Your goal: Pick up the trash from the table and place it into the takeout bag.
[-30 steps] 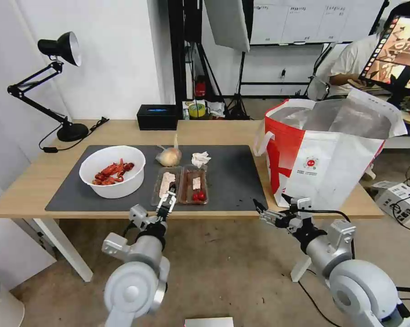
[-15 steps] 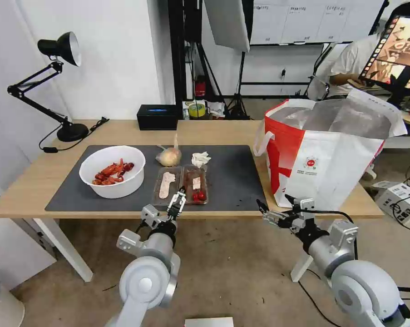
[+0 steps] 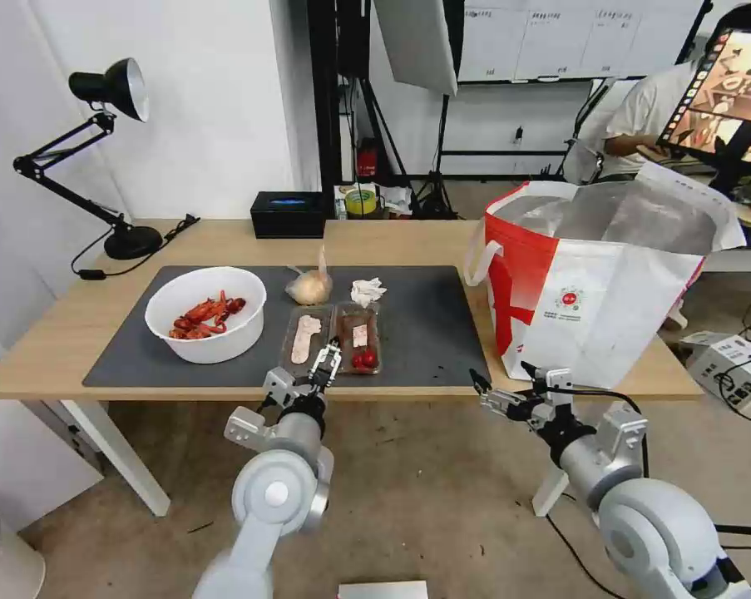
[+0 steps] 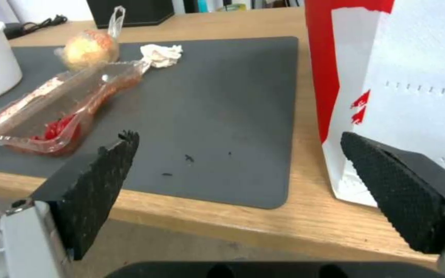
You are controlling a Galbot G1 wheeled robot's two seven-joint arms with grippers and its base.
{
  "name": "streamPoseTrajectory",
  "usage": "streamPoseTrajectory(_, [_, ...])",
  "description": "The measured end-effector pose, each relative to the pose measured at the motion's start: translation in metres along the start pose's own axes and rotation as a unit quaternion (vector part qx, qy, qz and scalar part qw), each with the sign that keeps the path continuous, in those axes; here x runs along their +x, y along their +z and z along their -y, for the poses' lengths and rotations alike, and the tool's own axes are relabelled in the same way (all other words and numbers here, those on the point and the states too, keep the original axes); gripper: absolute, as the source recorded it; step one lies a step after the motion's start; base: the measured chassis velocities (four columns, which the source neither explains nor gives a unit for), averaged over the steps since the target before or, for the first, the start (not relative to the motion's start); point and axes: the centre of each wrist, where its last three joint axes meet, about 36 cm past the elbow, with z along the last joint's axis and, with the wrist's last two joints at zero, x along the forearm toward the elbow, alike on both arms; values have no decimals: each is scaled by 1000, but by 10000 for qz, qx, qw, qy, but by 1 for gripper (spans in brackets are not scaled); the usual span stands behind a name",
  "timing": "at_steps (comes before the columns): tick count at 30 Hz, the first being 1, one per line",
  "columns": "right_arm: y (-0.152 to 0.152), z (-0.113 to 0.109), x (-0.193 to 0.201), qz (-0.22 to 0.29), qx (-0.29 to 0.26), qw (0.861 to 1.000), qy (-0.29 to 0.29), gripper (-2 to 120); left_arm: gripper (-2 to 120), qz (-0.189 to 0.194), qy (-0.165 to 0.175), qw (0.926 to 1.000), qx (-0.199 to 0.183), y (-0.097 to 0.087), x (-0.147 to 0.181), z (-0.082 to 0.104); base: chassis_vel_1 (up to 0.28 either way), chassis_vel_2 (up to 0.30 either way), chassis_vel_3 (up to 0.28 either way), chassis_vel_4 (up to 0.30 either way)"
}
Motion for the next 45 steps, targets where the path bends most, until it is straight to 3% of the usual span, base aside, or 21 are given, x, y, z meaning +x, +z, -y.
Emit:
streamPoseTrajectory(22, [12, -8, -8, -21, -95, 9999, -33, 100, 100, 283, -69, 9994, 174, -22, -19, -5, 0, 0, 0, 0])
streamPoseTrajectory(30, [12, -9, -4, -21, -90, 10000, -37, 100, 100, 331, 208, 9990, 237, -24, -5, -1, 0, 0, 0, 0])
streamPoseTrajectory(45, [13, -12, 7, -10, -97, 9999, -34, 100, 100, 485, 1154, 9920, 165, -32, 7, 7, 0, 0, 0, 0])
